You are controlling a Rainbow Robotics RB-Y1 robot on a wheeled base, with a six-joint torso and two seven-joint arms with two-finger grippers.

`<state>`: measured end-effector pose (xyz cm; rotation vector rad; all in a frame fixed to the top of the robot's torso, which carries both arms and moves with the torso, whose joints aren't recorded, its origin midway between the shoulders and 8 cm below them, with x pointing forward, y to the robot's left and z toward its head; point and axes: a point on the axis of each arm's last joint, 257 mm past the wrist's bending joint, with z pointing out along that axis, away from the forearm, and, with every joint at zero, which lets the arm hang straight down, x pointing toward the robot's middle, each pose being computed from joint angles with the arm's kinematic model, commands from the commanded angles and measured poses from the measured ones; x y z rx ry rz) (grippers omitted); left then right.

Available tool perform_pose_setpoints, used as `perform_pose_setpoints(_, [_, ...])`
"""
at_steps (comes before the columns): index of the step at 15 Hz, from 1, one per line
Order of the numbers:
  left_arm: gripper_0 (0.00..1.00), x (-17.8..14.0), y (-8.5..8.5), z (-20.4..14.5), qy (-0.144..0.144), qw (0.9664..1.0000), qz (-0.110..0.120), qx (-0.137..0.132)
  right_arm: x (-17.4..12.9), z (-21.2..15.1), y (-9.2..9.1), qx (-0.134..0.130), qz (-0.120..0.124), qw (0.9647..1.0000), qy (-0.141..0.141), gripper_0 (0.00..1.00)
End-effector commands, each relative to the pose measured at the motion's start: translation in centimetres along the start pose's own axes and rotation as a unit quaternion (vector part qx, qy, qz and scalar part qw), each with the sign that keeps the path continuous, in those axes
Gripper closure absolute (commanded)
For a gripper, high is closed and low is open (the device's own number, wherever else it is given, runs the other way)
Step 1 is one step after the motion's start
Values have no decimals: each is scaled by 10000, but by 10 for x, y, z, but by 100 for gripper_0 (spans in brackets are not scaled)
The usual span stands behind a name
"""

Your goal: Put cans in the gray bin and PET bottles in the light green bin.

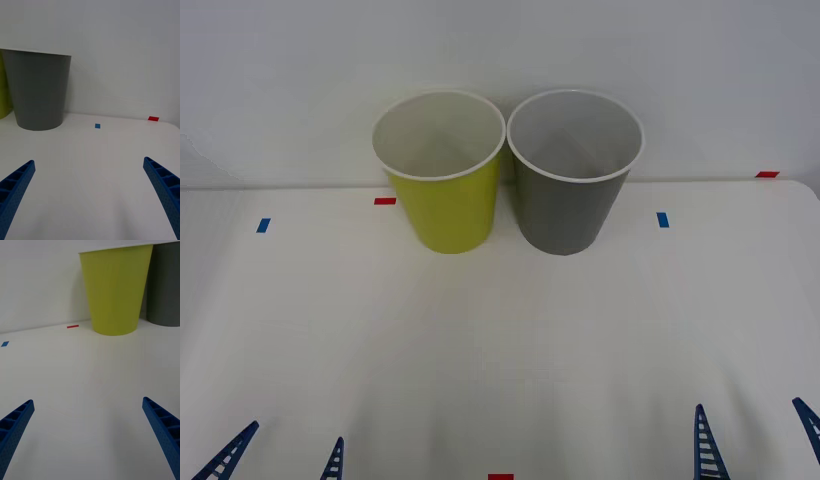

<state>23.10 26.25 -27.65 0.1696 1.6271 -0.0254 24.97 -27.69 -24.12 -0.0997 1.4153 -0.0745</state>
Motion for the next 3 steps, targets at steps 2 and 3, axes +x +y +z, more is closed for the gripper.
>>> perform_pose_setpoints(2, [0, 0, 0, 0, 0, 10000, 0, 0, 0, 0, 0, 0, 0, 10000, 0, 0])
perform_pose_setpoints(3, [0, 0, 0, 0, 0, 10000, 0, 0, 0, 0, 0, 0, 0, 10000, 0, 0])
